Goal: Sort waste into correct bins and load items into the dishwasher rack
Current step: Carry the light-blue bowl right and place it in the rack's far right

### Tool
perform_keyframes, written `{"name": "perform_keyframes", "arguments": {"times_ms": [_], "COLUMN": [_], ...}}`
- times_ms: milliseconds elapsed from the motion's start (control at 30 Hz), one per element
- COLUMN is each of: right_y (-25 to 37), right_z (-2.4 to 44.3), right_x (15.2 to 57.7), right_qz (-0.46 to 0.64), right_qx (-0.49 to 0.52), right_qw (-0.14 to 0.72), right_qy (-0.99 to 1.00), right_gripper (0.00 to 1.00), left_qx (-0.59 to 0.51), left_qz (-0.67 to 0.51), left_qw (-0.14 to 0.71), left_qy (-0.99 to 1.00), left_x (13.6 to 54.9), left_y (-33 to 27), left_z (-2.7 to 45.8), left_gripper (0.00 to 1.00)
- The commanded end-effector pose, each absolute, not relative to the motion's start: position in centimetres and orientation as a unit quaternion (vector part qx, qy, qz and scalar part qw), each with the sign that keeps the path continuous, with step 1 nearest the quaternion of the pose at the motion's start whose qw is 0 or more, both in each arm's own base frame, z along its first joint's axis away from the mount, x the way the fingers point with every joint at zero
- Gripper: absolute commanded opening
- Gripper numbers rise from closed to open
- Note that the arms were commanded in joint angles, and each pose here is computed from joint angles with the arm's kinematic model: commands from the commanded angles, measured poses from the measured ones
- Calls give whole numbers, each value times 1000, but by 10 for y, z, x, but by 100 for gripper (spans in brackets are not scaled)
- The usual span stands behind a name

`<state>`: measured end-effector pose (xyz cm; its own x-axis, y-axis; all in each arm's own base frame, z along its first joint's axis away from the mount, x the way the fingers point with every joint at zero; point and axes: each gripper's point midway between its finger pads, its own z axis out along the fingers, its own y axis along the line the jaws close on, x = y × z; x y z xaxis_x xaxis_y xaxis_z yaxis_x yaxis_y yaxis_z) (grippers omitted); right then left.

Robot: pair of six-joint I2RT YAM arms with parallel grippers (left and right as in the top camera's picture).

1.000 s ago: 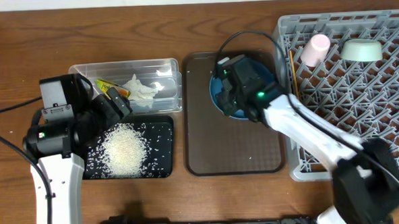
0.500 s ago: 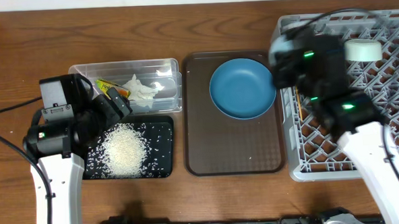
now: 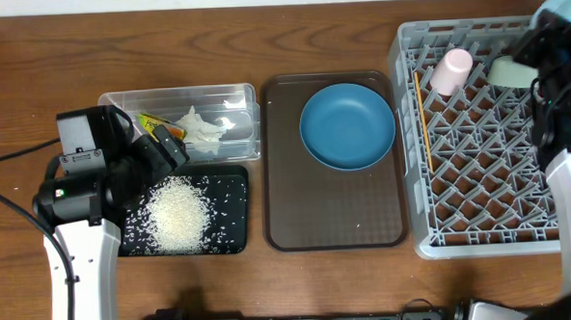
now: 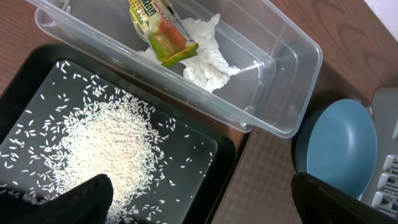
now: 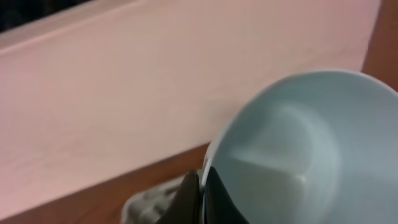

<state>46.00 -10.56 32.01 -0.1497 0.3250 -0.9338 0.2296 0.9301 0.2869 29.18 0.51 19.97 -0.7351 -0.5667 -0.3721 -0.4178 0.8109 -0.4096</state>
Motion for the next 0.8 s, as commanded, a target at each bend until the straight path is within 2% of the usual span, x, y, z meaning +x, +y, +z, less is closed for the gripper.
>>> {"name": "perform_keyframes", "arguments": {"times_ms": [0, 233, 400, 767], "right_y": [-123, -171, -193, -238], "right_z": [304, 265, 250, 181], "right_x": [472, 509, 527, 531], "right_qz": [29, 10, 28, 17], "right_qx": [190, 207, 180, 204], "right_qw": [624, 647, 684, 666], "right_qy": [757, 734, 707, 717], "right_gripper": [1, 1, 1, 1], "left_qx": [-265, -265, -265, -265], "left_qz": [-143, -143, -143, -143], "left_qw": [253, 253, 253, 253], "left_qy": [919, 919, 919, 919], "left_x": [290, 290, 290, 290], "left_y": [8, 8, 8, 8], "left_z": [202, 202, 202, 202], "left_gripper": [95, 95, 94, 95]}}
